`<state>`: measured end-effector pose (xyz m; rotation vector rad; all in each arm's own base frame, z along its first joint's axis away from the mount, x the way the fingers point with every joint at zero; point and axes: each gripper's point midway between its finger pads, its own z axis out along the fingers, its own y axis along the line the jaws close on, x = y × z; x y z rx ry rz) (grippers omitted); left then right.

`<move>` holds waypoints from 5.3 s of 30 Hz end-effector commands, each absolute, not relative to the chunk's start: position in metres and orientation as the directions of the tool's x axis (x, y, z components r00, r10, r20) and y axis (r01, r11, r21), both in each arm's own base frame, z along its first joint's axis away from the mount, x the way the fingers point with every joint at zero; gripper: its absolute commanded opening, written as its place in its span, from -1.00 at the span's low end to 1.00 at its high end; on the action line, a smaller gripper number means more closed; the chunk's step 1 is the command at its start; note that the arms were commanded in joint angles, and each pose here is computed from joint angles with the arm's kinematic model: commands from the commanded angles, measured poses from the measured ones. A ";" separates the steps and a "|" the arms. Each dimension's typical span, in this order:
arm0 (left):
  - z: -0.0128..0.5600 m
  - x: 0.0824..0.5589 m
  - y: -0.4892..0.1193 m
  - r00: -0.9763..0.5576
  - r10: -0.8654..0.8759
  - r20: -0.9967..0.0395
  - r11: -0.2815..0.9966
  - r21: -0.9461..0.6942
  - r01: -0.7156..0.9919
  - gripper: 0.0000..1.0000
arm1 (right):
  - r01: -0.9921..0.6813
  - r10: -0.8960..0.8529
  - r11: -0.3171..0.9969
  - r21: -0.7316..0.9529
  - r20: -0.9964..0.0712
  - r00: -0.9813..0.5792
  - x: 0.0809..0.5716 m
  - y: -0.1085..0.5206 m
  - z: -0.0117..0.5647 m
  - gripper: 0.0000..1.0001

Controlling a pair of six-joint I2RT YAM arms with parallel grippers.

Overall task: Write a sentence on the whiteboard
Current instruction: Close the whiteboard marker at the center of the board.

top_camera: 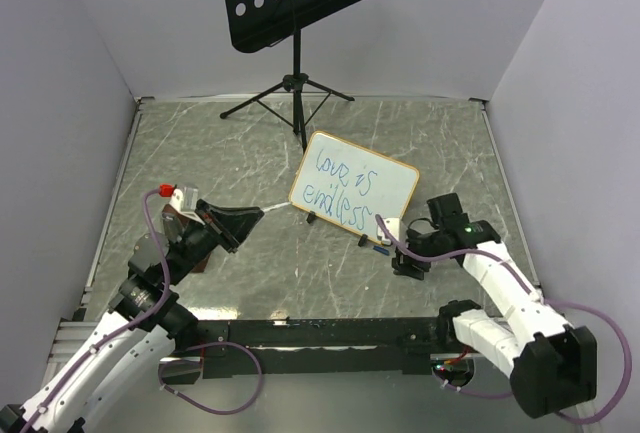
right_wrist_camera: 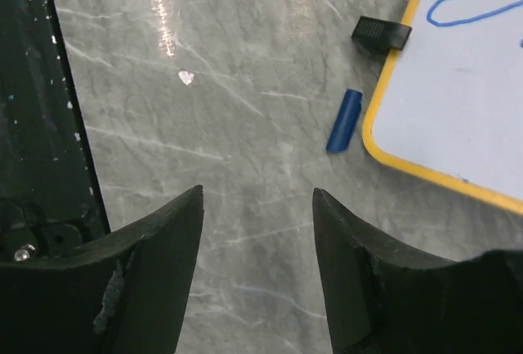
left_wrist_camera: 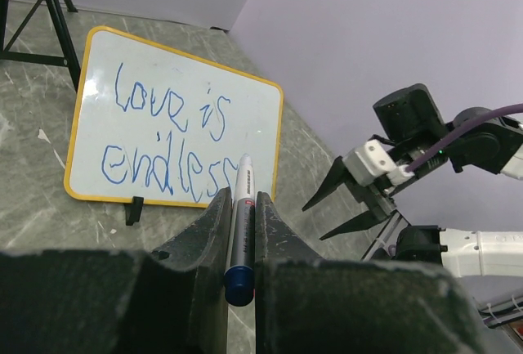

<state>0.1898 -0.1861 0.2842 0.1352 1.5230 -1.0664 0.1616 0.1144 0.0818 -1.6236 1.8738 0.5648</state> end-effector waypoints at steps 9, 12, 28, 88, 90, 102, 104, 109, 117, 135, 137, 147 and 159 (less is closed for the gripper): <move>0.302 0.186 -0.185 -0.243 -0.489 -0.838 0.551 -0.513 0.658 -0.98 | -0.973 -0.813 0.197 -0.123 -0.575 -0.092 0.201 0.129 0.053 0.06; 0.302 0.186 -0.186 -0.243 -0.487 -0.839 0.552 -0.512 0.658 -0.98 | -0.976 -0.821 0.183 -0.117 -0.564 -0.086 0.201 0.134 0.047 0.06; 0.305 0.183 -0.177 -0.225 -0.508 -0.831 0.564 -0.519 0.642 -0.98 | -0.982 -0.865 0.171 -0.079 -0.490 -0.112 0.204 0.150 0.021 0.01; 0.309 0.179 -0.173 -0.212 -0.506 -0.836 0.574 -0.510 0.641 -0.98 | -0.984 -0.893 0.157 -0.081 -0.436 -0.107 0.219 0.146 0.010 -0.16; 0.310 0.179 -0.172 -0.211 -0.507 -0.836 0.574 -0.510 0.641 -0.98 | -0.986 -0.898 0.146 -0.077 -0.429 -0.099 0.215 0.146 0.009 -0.31; 0.299 0.169 -0.177 -0.271 -0.549 -0.791 0.502 -0.571 0.649 -0.98 | -0.994 -0.939 -0.048 -0.096 -0.336 0.078 0.181 0.116 0.001 -0.82; 0.292 0.168 -0.179 -0.289 -0.551 -0.783 0.490 -0.584 0.647 -0.98 | -0.990 -0.936 -0.100 -0.100 -0.329 0.128 0.176 0.112 0.000 -0.78; 0.286 0.167 -0.181 -0.319 -0.559 -0.765 0.466 -0.608 0.643 -0.98 | -0.986 -0.920 -0.147 -0.080 -0.356 0.166 0.172 0.118 0.002 -0.61; 0.284 0.165 -0.179 -0.323 -0.562 -0.762 0.472 -0.616 0.631 -0.98 | -0.994 -0.901 -0.103 -0.030 -0.421 0.106 0.175 0.137 0.007 -0.18; 0.252 0.154 -0.213 -0.507 -0.596 -0.623 0.196 -0.725 0.661 -0.98 | -0.996 -0.775 -0.001 0.095 -0.630 -0.059 0.157 0.178 0.063 -1.00; 0.236 0.156 -0.220 -0.547 -0.573 -0.610 0.188 -0.748 0.636 -0.98 | -0.995 -0.737 0.001 0.097 -0.672 -0.066 0.158 0.188 0.081 -1.00; 0.217 0.158 -0.259 -0.604 -0.463 -0.649 0.171 -0.733 0.658 -0.98 | -0.989 -0.575 -0.033 0.143 -0.812 -0.098 0.162 0.226 0.134 -1.00; 0.212 0.155 -0.279 -0.642 -0.413 -0.647 0.149 -0.743 0.653 -0.98 | -0.990 -0.540 -0.058 0.131 -0.838 -0.079 0.163 0.236 0.139 -1.00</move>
